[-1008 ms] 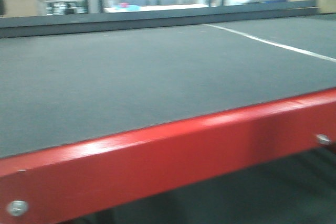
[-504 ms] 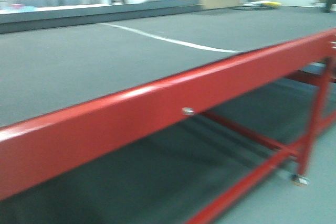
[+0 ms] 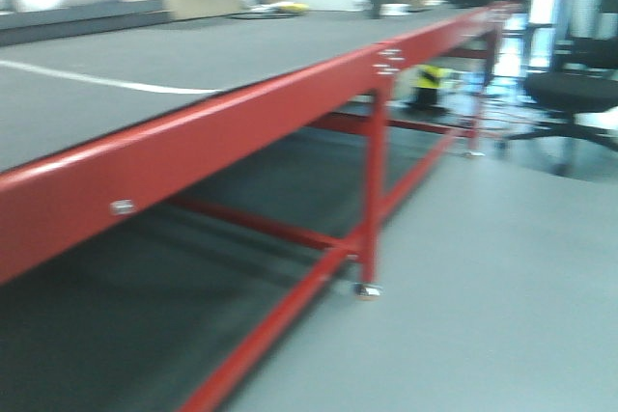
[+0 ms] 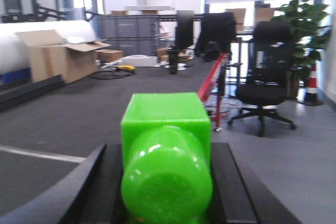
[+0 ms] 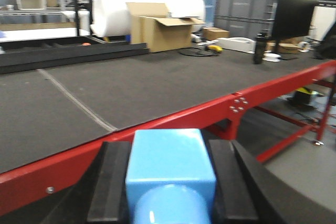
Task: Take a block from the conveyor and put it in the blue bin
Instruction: 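Drive away from the conveyor past the red-framed table holding both bricks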
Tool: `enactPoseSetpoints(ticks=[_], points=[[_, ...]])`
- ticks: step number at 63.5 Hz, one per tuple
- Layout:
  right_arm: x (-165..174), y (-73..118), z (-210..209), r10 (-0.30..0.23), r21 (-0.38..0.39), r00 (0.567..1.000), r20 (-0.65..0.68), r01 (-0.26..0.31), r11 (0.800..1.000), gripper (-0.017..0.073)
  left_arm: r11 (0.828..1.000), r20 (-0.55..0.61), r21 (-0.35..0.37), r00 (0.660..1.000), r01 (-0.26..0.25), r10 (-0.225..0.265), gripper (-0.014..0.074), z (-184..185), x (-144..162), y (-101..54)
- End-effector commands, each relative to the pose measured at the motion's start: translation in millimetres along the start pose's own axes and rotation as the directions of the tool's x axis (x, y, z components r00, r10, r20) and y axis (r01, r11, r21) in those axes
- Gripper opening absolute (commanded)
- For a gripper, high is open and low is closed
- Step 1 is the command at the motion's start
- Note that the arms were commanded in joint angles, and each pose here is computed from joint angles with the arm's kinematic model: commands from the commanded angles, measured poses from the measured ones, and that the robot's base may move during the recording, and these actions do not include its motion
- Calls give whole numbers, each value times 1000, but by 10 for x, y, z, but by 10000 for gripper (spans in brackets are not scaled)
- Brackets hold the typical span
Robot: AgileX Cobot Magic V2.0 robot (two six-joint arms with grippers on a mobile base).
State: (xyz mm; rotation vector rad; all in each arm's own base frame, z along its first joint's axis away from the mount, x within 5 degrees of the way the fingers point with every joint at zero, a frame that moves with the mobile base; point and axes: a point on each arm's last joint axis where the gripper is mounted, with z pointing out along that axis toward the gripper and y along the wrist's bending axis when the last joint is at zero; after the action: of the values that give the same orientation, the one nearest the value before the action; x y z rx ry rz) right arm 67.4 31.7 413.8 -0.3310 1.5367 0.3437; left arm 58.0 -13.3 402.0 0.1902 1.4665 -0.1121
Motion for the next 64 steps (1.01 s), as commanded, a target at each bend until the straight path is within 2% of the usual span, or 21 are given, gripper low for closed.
enactPoseSetpoints(ticks=[1,64], points=[[-20,-1,-16,-5,2,1000,27,5,1000,-161,1000,19,3,1000,4,-4,-111,-11,-20,-1],[-20,-1,-16,-5,2,1000,27,5,1000,-161,1000,19,3,1000,4,-4,-111,-11,-20,-1]])
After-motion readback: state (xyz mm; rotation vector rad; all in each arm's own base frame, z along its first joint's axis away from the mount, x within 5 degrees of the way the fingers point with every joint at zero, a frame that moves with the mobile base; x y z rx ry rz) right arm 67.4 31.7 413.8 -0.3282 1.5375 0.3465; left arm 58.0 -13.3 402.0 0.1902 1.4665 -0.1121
